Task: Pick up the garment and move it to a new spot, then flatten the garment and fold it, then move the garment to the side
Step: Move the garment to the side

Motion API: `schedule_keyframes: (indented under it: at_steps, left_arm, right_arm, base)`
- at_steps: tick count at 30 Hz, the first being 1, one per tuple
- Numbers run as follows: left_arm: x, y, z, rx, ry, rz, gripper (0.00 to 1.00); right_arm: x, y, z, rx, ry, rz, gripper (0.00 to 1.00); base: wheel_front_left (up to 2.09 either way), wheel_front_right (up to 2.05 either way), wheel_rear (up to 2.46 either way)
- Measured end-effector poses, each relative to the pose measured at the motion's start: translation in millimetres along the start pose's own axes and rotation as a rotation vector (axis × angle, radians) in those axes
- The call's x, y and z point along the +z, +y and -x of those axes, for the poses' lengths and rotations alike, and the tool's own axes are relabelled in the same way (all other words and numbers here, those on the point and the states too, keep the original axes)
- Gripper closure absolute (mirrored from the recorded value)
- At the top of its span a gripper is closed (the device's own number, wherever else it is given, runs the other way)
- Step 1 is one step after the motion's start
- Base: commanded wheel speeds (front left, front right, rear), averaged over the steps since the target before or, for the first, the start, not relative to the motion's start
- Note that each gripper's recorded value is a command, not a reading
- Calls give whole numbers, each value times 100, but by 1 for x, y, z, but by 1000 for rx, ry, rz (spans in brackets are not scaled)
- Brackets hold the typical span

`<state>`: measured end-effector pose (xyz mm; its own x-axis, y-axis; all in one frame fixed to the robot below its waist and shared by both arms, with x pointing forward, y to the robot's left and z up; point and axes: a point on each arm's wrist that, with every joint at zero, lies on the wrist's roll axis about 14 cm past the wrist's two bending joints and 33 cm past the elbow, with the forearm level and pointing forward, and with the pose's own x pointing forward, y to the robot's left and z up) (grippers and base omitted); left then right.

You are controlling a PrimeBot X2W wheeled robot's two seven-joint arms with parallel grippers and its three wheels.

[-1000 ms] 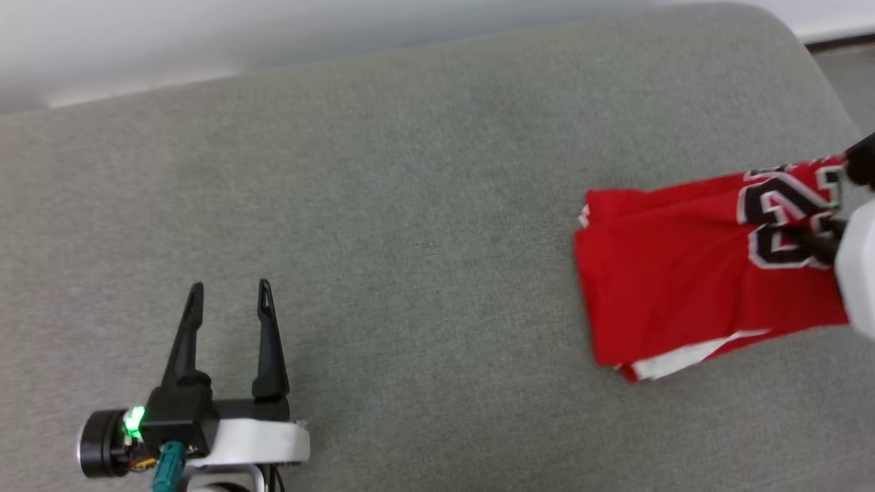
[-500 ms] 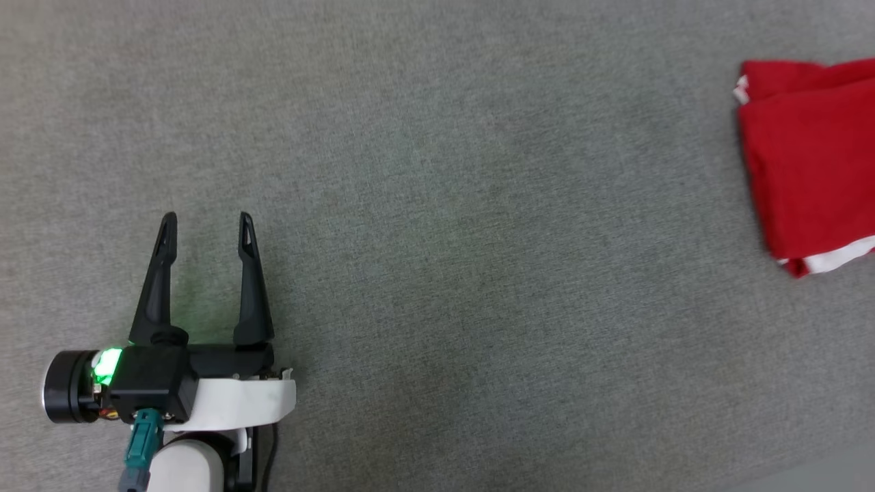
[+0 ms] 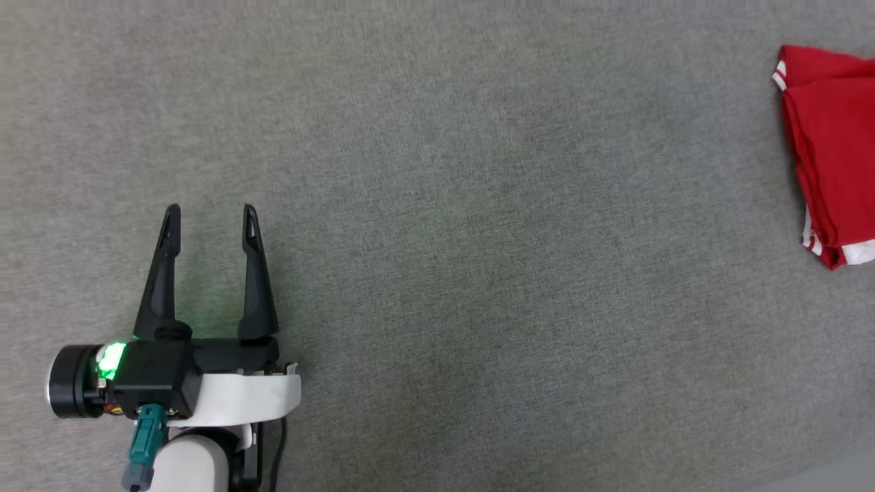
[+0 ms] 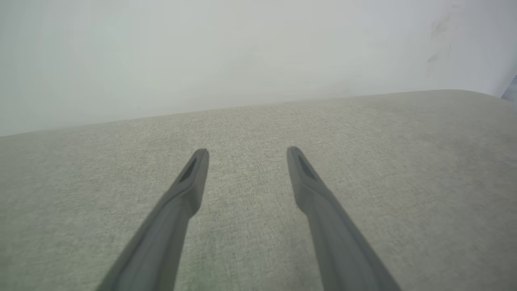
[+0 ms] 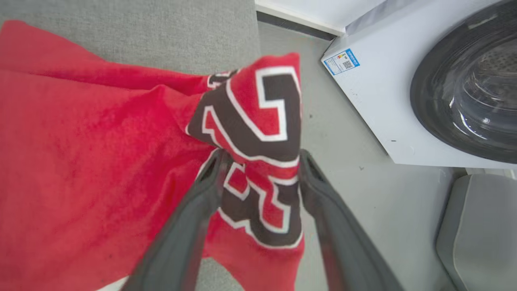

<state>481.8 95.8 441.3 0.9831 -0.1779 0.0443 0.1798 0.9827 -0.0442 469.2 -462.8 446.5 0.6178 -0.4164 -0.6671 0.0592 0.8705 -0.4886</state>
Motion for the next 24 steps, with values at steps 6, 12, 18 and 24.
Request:
schedule_keyframes:
  at_steps: [6, 12, 18, 24]
  left_arm:
    - [25, 4, 17, 33, -29, -4, 0]
    - [48, 11, 40, 80, -55, -15, 0]
    - [67, 18, 63, 116, -78, -26, 0]
    - [77, 28, 85, 157, -86, -40, 0]
  right_arm:
    - [62, -24, 30, -91, -304, 67, 0]
    - [140, -16, 88, -108, -775, 39, 0]
    - [171, 36, 129, -22, -1028, -35, 0]
    - [188, 103, 181, 125, -1208, -117, 0]
  base:
    - [0, 0, 0]
    - [0, 0, 0]
    - [0, 0, 0]
    - [0, 0, 0]
